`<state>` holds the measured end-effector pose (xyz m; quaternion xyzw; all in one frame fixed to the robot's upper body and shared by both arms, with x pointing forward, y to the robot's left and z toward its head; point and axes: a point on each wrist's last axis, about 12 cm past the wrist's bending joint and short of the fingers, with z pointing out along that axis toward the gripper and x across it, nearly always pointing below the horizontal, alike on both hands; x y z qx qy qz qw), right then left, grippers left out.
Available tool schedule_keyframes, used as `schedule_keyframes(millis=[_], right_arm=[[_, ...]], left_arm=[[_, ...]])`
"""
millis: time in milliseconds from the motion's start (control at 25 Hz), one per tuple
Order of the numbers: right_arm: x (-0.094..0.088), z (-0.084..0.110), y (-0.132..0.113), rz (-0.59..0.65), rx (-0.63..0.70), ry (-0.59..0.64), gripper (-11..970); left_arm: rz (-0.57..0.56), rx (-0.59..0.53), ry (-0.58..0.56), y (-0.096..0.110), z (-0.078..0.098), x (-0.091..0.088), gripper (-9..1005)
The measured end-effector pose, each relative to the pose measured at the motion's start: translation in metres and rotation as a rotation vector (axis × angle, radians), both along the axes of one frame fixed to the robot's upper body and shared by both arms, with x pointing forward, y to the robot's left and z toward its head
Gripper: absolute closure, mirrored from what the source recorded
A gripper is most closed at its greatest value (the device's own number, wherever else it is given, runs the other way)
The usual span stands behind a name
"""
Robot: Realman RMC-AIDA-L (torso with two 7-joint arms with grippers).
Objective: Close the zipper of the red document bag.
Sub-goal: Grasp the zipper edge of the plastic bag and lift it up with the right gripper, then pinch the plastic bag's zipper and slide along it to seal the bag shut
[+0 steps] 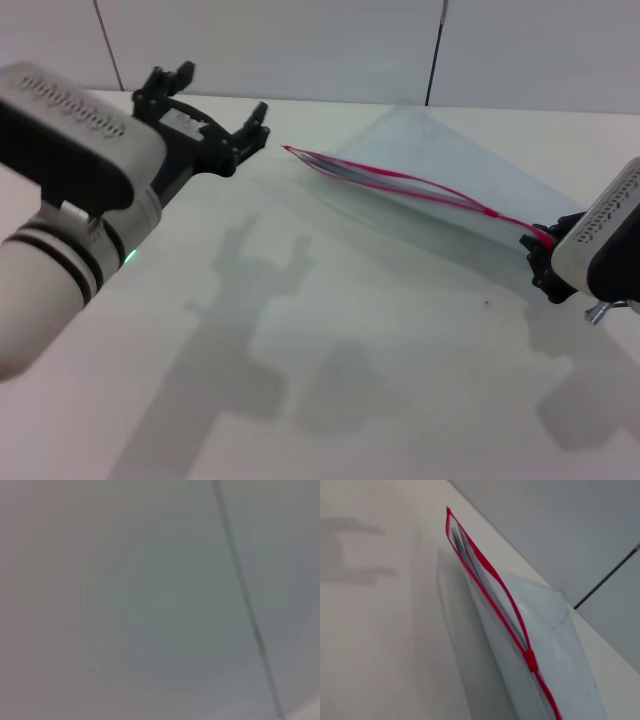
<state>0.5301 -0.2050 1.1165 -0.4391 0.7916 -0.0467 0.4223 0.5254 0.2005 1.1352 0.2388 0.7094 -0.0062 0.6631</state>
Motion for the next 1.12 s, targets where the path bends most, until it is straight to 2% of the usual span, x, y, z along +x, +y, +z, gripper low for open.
schedule_keyframes(millis=[280,400,440,480,560,800,960,1120], right_arm=[[-0.002,0.009,0.004,0.01,0.021,-0.023,877],[-0.003,0.009,0.007,0.02,0.021,-0.018,889],[-0.003,0.009,0.008,0.024,0.021,-0.018,893],[-0.003,0.009,0.01,0.029,0.022,-0.017,898],[-0.003,0.01,0.013,0.04,0.027,-0.016,907],[-0.004,0.01,0.019,0.061,0.04,-0.01,909],[-0.005,0.01,0.023,0.077,0.037,-0.01,907],[-0.006,0.011,0.024,0.085,0.036,-0.014,907]], left_arm=[[-0.202,0.208,0.119,-0.005,0.02,0.014,212],[-0.302,0.358,0.156,-0.014,0.032,0.018,214],[-0.344,0.452,0.158,-0.019,0.041,0.02,215],[-0.344,0.452,0.158,-0.019,0.041,0.02,215],[-0.377,0.541,0.153,-0.026,0.051,0.021,216],[-0.453,0.716,0.121,-0.049,0.073,0.023,229],[-0.498,0.835,0.09,-0.067,0.074,0.02,243],[-0.523,0.903,0.074,-0.077,0.07,0.019,243]])
